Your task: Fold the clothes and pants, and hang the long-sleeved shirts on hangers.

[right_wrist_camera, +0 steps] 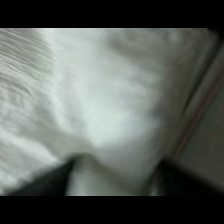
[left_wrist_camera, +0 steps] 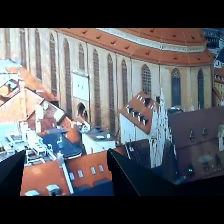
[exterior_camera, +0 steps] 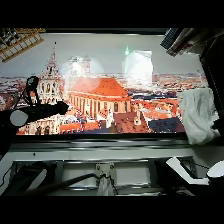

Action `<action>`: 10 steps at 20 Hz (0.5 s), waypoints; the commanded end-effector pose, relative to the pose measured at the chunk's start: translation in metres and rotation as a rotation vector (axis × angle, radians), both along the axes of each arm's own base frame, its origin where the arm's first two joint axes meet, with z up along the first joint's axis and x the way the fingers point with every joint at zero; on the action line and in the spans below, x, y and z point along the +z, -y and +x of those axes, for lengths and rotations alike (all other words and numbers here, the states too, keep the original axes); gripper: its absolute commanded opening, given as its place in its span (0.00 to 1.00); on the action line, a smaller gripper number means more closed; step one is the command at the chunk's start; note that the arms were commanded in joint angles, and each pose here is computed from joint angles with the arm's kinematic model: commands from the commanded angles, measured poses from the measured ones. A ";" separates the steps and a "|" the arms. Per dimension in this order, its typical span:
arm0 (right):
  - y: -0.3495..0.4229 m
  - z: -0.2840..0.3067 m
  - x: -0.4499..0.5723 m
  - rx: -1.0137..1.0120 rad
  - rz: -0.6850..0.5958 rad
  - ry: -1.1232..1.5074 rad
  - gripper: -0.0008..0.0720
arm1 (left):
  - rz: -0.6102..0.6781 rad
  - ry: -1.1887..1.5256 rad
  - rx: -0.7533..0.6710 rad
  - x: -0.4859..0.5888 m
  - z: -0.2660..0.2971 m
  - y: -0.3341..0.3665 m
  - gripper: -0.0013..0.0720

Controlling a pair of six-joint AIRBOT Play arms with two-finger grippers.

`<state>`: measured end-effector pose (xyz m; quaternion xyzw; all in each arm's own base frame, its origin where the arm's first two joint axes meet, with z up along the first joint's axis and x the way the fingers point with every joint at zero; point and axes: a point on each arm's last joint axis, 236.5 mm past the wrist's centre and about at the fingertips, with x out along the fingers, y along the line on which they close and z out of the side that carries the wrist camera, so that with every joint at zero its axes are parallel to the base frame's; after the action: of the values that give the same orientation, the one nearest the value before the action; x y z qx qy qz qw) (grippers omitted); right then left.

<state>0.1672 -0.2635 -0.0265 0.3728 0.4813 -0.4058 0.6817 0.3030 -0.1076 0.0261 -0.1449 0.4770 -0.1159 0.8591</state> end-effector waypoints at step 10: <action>-0.154 0.213 0.219 0.481 0.211 0.849 0.85 | 0.050 0.251 -0.100 0.102 0.068 0.011 0.77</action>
<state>0.3359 -0.1958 0.1309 0.4608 0.2935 -0.1680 0.8205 0.3521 -0.1136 0.0906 -0.1098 0.4040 -0.1446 0.8966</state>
